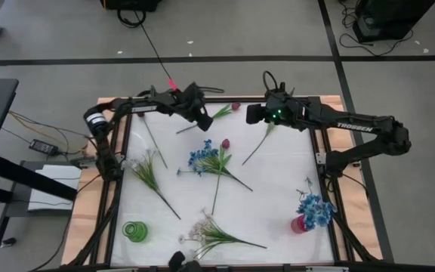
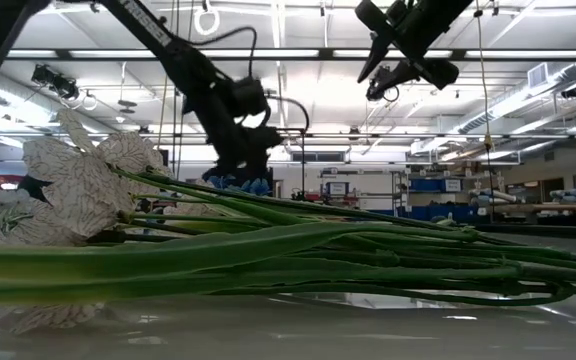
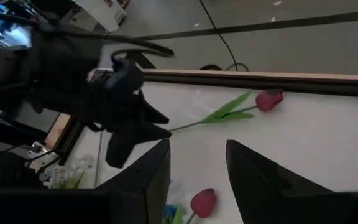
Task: Sort flowers into vase by color
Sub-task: Put the top red tulip flower into the red flower vase
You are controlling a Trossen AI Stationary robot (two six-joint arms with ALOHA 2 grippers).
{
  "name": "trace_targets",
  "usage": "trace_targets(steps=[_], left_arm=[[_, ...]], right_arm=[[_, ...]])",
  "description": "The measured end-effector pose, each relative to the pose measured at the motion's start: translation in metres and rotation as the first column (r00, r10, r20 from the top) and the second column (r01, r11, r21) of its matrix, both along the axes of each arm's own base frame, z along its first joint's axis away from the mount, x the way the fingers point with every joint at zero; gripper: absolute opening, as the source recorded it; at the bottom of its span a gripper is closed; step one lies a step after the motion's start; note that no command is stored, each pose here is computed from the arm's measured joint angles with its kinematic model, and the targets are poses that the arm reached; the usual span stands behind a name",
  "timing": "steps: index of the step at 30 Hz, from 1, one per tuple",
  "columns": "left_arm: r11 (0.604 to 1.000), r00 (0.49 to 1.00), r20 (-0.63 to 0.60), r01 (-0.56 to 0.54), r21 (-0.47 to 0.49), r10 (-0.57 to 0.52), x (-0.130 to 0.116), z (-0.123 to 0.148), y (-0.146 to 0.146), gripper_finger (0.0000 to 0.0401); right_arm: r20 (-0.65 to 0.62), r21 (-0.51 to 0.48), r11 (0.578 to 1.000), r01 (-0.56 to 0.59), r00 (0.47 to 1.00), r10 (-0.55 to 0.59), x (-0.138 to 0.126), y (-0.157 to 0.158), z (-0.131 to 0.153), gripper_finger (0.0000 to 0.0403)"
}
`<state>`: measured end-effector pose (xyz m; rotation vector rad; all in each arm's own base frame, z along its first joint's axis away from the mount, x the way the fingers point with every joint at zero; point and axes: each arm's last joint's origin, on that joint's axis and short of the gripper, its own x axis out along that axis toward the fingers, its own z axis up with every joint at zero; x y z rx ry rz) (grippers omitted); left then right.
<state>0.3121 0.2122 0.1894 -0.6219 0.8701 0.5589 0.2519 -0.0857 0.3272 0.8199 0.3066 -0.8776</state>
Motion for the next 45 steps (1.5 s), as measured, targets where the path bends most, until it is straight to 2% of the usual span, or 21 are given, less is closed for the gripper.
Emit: trace_targets(steps=[5,13,19,24,32,35,40,45], left_arm=[[1.000,0.997,-0.078,0.008,-0.027,-0.010,0.000,-0.018,0.012,0.0187],[0.993,0.958,-0.263,0.117,0.003,-0.113,0.031,-0.019,0.035,0.0176],[0.979,0.942,-0.284,0.199,0.043,-0.179,0.046,-0.018,0.047,0.0160],[0.964,0.901,-0.353,0.267,-0.004,-0.251,0.045,-0.034,0.044,0.0143],[0.958,0.890,-0.368,0.285,-0.013,-0.270,0.046,-0.037,0.042,0.0136],[0.959,0.890,-0.368,0.283,-0.013,-0.268,0.046,-0.037,0.042,0.0109],[0.961,0.892,-0.367,0.277,-0.014,-0.263,0.046,-0.038,0.043,0.0020],[0.974,0.912,-0.345,0.221,-0.043,-0.222,0.043,-0.035,0.043,0.0010]], right_arm=[[-0.003,0.007,1.000,-0.020,1.000,0.020,-0.001,-0.002,0.000,0.0164],[-0.006,0.007,1.000,-0.025,1.000,0.026,-0.001,-0.003,0.000,0.0164],[0.002,0.029,0.998,-0.059,0.998,0.059,0.000,-0.001,0.000,0.0164],[0.007,0.039,0.997,-0.068,0.998,0.067,0.001,0.000,-0.001,0.0164],[0.007,0.037,0.997,-0.069,0.998,0.069,0.001,0.001,0.000,0.0164],[0.004,0.034,0.997,-0.072,0.997,0.072,0.001,0.001,0.000,0.0164],[0.004,0.033,0.997,-0.072,0.997,0.072,0.001,0.001,0.000,0.0164],[0.005,0.038,0.995,-0.087,0.996,0.087,0.001,0.002,-0.001,0.0164]])
